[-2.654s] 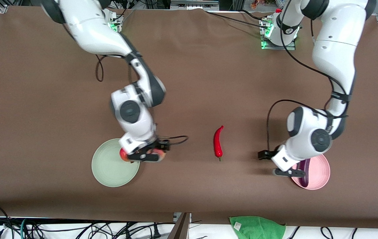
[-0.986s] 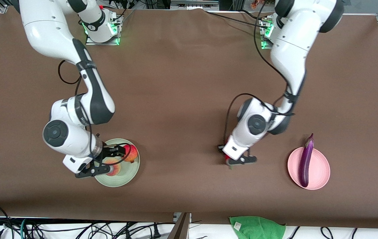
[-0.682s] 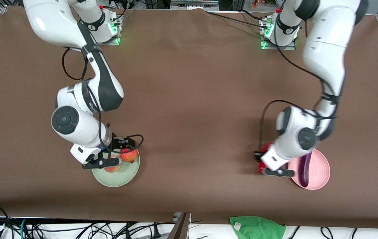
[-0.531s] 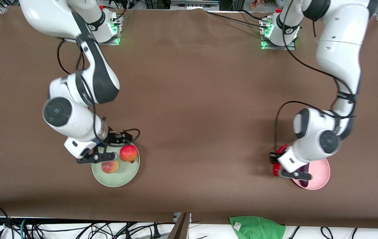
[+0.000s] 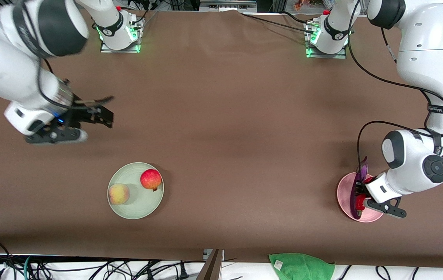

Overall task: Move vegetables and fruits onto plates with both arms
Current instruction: 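Withdraw the right gripper to rest while the left gripper places the chili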

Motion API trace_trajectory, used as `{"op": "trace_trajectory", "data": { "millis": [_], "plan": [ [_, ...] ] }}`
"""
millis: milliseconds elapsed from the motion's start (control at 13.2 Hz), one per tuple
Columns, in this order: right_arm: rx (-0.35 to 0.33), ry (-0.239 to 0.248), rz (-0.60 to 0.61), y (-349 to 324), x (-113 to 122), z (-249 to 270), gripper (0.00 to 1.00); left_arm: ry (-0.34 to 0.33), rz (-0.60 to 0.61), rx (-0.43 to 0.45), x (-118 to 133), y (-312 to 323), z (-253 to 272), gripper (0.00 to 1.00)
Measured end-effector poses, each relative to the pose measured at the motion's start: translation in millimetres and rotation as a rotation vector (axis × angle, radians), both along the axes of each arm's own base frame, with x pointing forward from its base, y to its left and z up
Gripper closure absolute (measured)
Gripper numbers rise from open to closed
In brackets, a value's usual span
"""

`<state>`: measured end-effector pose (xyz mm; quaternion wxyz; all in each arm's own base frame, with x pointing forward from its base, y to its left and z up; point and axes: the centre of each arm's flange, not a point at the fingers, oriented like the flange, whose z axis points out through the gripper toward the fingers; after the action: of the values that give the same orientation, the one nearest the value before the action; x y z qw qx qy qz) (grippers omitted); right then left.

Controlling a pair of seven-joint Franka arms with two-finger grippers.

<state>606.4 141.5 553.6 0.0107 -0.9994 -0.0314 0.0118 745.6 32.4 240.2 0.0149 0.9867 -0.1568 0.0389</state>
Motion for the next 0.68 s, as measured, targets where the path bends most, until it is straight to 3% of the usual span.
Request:
{"op": "trace_trajectory", "data": {
  "millis": [379,607,682],
  "plan": [
    [0.013,0.020,-0.017,-86,-38,28,0.00,-0.033,0.022,0.010,2,23,-10,0.70],
    [0.024,0.024,-0.010,-97,-50,34,0.00,-0.039,0.033,0.012,1,39,-16,0.70],
    [0.025,0.027,-0.001,-93,-52,29,0.00,-0.041,0.034,0.007,1,38,-16,0.64]
  ]
}}
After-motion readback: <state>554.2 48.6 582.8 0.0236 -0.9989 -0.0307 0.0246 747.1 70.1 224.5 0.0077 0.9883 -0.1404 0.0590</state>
